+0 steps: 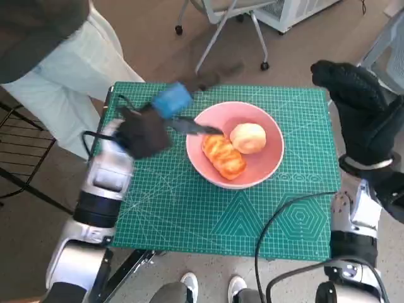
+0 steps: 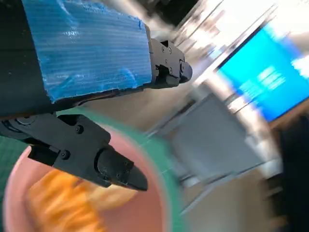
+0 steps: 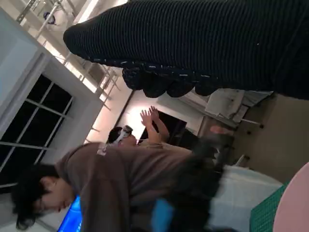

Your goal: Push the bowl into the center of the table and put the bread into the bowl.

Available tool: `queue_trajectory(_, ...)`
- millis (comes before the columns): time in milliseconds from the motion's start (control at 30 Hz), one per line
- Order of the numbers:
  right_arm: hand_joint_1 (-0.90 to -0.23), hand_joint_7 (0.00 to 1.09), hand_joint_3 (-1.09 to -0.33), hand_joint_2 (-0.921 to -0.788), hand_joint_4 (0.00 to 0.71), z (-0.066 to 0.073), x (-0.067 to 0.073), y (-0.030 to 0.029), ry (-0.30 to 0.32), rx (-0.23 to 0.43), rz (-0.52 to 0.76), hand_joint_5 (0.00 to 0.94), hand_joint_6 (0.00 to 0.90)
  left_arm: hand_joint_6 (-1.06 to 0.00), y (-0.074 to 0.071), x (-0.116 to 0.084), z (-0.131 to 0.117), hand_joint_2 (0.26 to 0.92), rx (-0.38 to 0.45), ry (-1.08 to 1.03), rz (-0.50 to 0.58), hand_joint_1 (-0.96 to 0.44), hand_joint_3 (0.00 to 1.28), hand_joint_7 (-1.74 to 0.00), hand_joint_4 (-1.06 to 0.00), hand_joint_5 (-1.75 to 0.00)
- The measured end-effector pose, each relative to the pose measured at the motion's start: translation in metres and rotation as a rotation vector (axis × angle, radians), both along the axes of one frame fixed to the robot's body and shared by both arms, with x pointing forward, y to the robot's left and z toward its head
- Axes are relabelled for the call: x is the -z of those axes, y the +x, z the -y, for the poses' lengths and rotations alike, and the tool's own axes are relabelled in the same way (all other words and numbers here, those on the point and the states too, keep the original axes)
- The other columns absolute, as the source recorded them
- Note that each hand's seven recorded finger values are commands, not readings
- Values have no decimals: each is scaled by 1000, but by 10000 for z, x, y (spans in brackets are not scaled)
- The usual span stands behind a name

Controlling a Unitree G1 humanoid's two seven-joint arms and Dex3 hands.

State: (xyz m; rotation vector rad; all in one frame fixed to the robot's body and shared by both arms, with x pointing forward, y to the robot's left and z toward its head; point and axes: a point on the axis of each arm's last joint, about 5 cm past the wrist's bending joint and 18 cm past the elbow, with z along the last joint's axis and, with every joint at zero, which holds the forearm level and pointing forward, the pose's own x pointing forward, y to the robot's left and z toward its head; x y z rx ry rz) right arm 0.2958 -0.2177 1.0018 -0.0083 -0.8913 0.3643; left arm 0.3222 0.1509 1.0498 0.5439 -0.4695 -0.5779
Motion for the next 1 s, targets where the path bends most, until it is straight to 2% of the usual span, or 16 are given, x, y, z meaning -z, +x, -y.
queue_trajectory(33,-652,152,-619,-921,196,-2,0,0,-1,-1,0,1,206,-169,-1,2,-5,921,0,-1,0,-512,164,-4,1,1)
queue_trajectory(133,-652,152,-620,-921,195,-20,-11,3,-4,-4,1,0,211,-171,-30,40,-75,921,32,-140,-8,-576,315,-6,-4,-2)
queue_trajectory(300,-654,152,-620,-921,193,-48,-51,2,-10,2,3,0,217,-168,-97,78,-191,921,80,-429,52,-661,417,-6,-21,-9)
queue_trajectory(433,-648,152,-622,-921,192,-81,-93,2,-16,9,6,0,220,-166,-143,59,-233,921,88,-549,142,-697,455,-6,-32,-13)
queue_trajectory(567,-646,151,-639,-921,189,-122,-141,9,-27,24,10,0,222,-168,-171,57,-245,921,79,-576,197,-715,465,-7,-47,-19)
queue_trajectory(733,-651,151,-684,-921,188,-185,-212,16,-43,48,24,0,222,-176,-192,115,-255,921,71,-584,205,-733,465,-13,-51,-20)
queue_trajectory(1000,-656,152,-694,-921,189,-245,-287,21,-61,61,40,1,220,-173,-205,190,-264,921,78,-617,184,-738,463,-13,-59,-21)
